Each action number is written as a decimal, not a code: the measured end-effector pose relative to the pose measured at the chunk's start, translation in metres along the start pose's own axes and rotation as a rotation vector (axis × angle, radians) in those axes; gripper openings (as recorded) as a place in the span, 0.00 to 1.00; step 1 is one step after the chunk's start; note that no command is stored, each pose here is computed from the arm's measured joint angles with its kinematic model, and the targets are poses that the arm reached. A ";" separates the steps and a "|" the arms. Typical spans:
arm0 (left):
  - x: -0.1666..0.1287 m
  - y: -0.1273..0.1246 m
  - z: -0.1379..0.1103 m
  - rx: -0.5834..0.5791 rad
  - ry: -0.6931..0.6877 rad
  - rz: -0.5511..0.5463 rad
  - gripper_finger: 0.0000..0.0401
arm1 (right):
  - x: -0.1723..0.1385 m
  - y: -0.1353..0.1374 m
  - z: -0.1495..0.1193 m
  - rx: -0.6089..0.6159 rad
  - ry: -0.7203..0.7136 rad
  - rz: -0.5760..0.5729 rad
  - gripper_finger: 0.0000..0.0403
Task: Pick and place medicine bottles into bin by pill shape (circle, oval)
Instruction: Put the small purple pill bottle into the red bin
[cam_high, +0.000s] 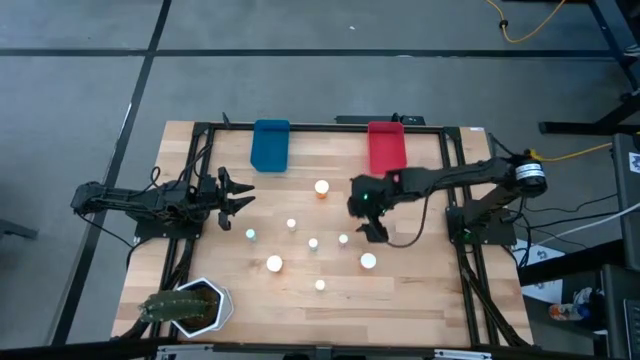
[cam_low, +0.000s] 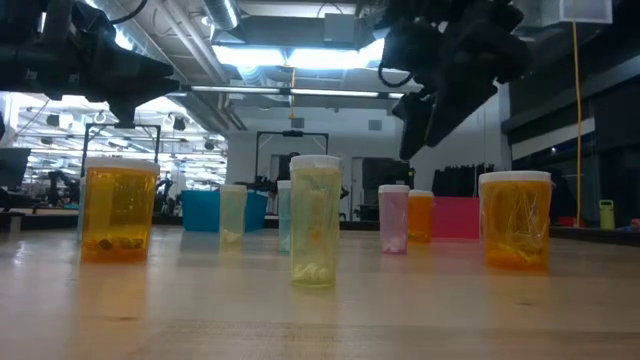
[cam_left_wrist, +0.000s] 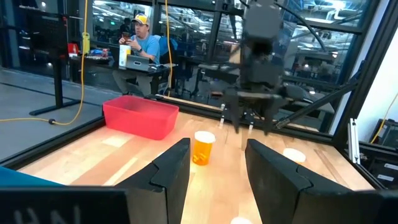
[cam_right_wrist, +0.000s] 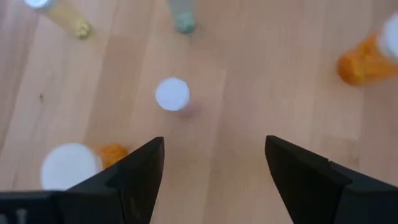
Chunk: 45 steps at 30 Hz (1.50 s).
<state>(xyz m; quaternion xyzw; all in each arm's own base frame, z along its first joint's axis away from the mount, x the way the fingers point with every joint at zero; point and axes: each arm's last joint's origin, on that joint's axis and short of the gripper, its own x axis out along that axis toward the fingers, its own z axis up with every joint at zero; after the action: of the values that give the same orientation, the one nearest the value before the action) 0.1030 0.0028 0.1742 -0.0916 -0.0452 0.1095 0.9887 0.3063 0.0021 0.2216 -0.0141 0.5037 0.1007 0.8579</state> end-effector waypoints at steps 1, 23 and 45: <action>0.000 0.000 0.000 0.000 0.000 -0.001 0.37 | 0.003 0.004 0.000 -0.011 0.009 -0.009 0.69; 0.000 0.000 0.000 0.000 0.000 0.000 0.37 | 0.056 0.028 0.006 0.000 0.033 -0.011 0.69; 0.000 0.000 0.000 0.001 0.005 0.000 0.37 | 0.073 0.025 0.008 0.002 0.012 -0.062 0.54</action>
<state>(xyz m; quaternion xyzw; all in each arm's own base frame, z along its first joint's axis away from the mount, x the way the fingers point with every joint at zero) 0.1031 0.0028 0.1737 -0.0912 -0.0428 0.1095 0.9889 0.3427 0.0389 0.1643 -0.0294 0.5084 0.0735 0.8574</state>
